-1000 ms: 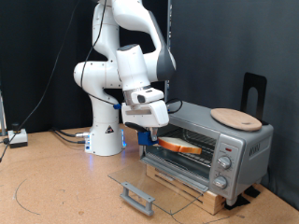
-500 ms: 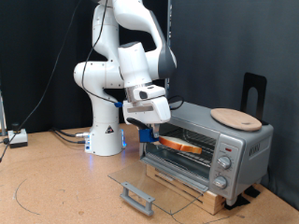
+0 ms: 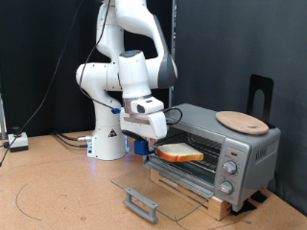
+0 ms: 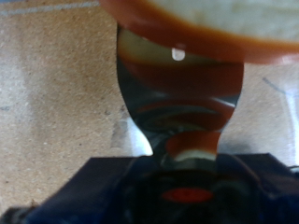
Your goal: Make a piece of toast with the oven
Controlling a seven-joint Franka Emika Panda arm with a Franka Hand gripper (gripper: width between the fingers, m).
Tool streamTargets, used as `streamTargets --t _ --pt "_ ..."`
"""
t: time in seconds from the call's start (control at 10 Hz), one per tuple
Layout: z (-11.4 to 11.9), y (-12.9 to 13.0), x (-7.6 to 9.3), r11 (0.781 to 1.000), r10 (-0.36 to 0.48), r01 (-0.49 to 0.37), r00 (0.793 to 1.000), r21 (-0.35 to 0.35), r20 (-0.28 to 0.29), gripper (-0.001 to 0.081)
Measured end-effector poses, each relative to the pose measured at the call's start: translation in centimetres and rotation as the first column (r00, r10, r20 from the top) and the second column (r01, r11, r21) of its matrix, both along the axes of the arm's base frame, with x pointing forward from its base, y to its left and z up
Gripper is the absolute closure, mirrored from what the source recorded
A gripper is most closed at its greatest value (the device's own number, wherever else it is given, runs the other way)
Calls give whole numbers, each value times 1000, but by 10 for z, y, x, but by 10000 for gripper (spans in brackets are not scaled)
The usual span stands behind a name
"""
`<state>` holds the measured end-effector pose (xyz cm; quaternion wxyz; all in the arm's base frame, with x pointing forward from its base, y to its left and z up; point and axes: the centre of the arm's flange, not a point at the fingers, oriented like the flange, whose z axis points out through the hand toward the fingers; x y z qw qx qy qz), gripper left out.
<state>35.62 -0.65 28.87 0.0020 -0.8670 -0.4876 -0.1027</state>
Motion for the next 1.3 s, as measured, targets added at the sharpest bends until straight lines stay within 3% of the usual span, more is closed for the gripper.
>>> streamTargets --t 0.2,0.5,0.9,1.3 --pt "-11 -7 4 1000 -20 20 1000 6 -19 359" --pt "-17 -11 10 1000 -28 28 1000 7 -4 359" --pt "-10 -5 15 999 -18 17 999 42 38 359" --pt "14 15 14 997 9 -16 996 71 94 359"
